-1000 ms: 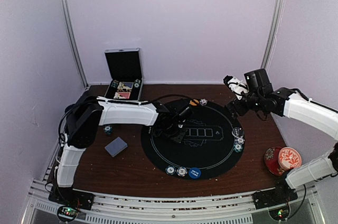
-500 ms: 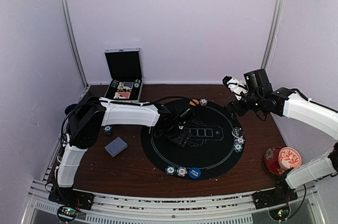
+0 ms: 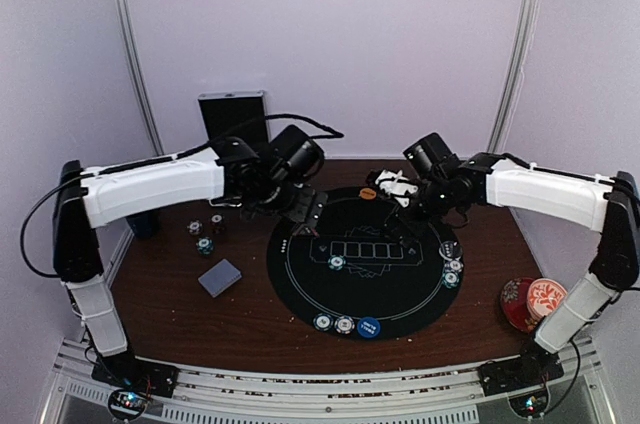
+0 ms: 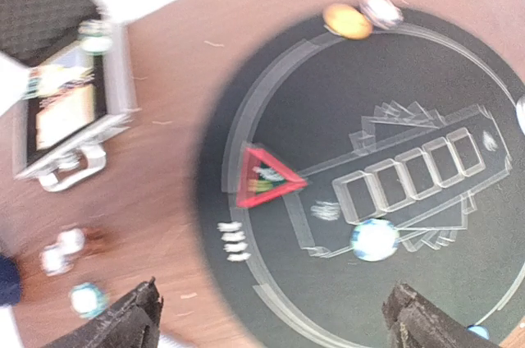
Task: Distribute texas hold em gaming equipment
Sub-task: Place the poker chips pile on the poker table mat, then pick up the pile of poker chips from the poker table mat.
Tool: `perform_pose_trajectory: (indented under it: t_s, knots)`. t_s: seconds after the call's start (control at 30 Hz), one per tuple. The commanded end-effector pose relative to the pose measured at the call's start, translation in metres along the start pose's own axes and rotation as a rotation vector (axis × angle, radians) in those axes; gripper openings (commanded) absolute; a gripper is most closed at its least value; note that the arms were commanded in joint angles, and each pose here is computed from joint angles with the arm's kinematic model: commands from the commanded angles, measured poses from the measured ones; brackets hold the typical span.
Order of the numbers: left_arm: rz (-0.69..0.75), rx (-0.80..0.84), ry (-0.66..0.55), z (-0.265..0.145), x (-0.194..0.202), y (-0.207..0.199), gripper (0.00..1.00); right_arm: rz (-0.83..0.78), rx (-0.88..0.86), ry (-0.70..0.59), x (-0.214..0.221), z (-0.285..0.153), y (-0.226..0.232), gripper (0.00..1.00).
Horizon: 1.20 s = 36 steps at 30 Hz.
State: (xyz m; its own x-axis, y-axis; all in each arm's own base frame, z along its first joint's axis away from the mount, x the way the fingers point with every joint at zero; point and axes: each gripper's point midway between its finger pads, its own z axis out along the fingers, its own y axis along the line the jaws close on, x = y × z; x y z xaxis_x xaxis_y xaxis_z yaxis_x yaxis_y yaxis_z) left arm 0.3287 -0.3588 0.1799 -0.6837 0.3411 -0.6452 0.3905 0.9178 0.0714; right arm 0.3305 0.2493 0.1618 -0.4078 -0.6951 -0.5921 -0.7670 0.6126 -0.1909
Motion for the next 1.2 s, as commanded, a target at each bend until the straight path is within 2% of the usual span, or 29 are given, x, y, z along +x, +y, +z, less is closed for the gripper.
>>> perform_pose_trajectory:
  t_s: [0.0,0.17,0.37,0.67,1.03,1.17]
  knots:
    - [-0.056,-0.185,-0.009,-0.028,0.012,0.084,0.98,-0.062,-0.184,0.146,0.000,0.025,0.047,1.00]
    - [-0.140,-0.278,-0.039,-0.051,0.030,0.161,0.98,-0.119,-0.300,0.234,-0.016,0.046,0.076,1.00]
    - [-0.190,-0.332,-0.084,-0.057,0.057,0.209,0.98,-0.191,-0.322,0.298,-0.024,0.080,0.107,1.00]
    - [-0.160,-0.286,-0.092,-0.051,0.068,0.208,0.98,-0.182,-0.278,0.365,-0.028,0.133,0.112,0.94]
    - [-0.168,-0.262,-0.090,-0.049,0.069,0.205,0.98,-0.197,-0.219,0.398,-0.013,0.148,0.105,0.91]
    - [-0.178,-0.265,-0.100,-0.052,0.067,0.208,0.98,-0.199,-0.232,0.429,-0.001,0.155,0.108,0.85]
